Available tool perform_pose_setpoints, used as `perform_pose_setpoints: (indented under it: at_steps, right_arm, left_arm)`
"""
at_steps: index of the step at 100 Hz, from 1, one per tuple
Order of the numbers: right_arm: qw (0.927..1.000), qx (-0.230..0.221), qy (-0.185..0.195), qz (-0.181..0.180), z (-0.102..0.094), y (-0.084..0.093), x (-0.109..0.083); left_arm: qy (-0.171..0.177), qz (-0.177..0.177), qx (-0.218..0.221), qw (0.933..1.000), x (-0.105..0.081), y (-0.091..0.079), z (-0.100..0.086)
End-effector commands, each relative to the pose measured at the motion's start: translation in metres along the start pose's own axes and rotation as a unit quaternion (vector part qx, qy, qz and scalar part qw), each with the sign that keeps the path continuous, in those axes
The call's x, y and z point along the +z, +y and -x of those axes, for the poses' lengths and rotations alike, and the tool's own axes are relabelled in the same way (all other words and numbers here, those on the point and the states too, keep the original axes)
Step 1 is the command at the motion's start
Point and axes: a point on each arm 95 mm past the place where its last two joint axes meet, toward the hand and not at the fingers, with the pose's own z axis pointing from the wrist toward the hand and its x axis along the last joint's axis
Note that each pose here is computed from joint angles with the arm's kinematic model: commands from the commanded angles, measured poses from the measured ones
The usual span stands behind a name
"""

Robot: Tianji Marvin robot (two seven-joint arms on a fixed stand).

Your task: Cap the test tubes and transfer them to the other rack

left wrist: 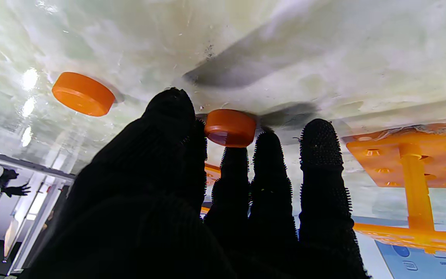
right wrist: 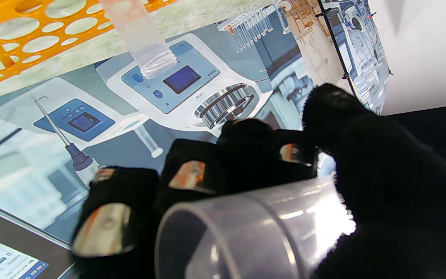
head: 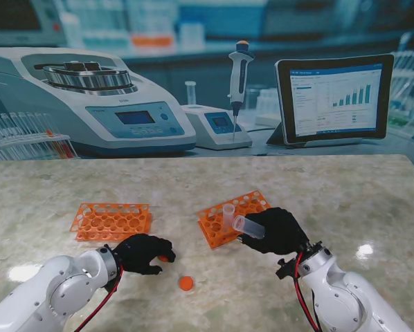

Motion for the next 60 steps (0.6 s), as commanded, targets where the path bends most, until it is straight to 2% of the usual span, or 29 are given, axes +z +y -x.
perform_pose_setpoints:
  at_steps: [1,60]
  right_arm:
    - [1.0,0.003,-0.001,-0.002,-0.002,-0.002,-0.001]
    - [1.0,0.002,0.0,-0.002,-0.003,-0.002,-0.002]
  left_arm:
    - [-0.002,0.019,-0.004,0.9998,-0.001,0.015,0.001]
    - [-0.005,0.011,-0.017,0.9998,0.005,0.026,0.005]
